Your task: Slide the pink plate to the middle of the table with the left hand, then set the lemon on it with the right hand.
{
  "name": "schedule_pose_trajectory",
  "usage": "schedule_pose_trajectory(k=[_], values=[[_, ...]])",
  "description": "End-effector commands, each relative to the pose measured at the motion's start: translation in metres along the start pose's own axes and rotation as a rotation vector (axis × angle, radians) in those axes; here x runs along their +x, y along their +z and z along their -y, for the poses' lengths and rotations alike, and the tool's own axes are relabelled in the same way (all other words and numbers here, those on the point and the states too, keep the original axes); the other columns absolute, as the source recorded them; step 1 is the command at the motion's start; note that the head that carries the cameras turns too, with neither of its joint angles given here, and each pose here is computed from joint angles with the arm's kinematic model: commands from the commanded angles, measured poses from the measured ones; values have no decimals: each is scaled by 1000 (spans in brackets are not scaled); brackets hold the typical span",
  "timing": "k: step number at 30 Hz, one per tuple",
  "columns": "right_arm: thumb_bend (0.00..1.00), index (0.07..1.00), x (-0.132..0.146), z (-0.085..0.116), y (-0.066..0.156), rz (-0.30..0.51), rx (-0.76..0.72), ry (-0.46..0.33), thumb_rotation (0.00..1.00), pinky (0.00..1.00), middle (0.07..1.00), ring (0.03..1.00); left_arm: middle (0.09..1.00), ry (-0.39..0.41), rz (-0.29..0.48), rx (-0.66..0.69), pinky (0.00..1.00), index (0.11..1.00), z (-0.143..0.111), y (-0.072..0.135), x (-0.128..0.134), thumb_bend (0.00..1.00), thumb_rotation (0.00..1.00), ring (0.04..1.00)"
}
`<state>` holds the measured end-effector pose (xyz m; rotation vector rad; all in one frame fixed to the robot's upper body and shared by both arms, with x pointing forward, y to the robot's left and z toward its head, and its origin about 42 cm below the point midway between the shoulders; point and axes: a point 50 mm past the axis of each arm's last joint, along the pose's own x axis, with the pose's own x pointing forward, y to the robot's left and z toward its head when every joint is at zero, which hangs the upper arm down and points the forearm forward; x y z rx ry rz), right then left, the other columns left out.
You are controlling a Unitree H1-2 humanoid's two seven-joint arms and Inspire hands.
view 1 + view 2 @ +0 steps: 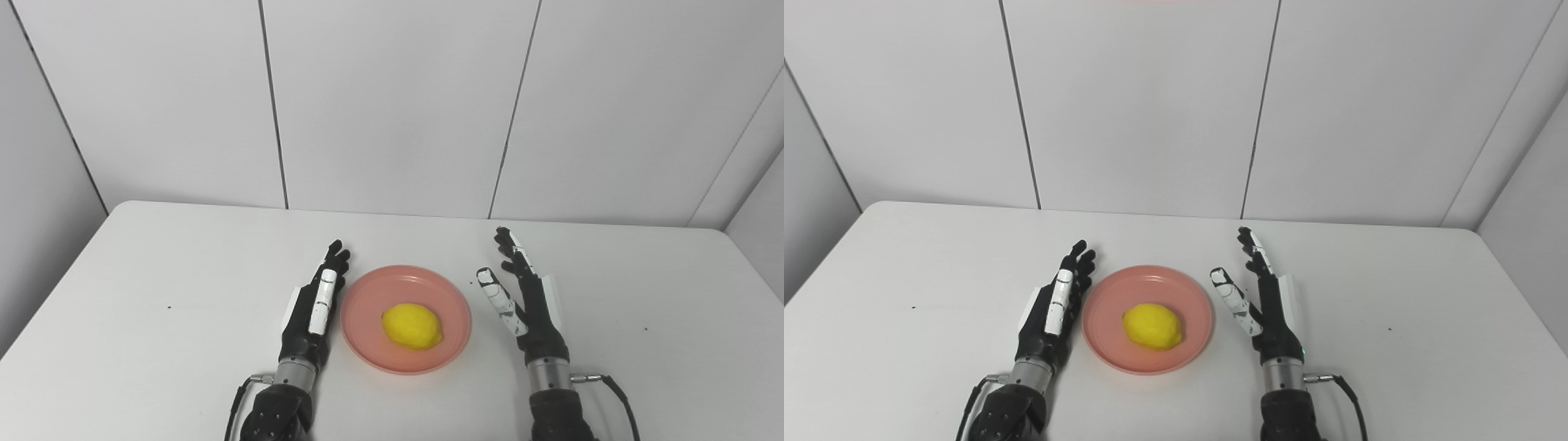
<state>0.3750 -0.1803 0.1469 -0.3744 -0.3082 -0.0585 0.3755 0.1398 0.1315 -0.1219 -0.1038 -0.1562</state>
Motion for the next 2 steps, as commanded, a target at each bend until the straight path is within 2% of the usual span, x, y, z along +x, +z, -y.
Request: schedule_pose_trajectory(k=[1, 2], values=[[631, 887, 9, -1, 10, 57, 36, -18, 1000, 845, 877, 885, 961, -19, 60, -6, 1000, 952, 2, 14, 6, 704, 1000, 972], [625, 888, 9, -1, 9, 56, 43, -16, 1000, 844, 876, 884, 961, -18, 61, -7, 1000, 951, 1, 15, 6, 706, 1000, 971]])
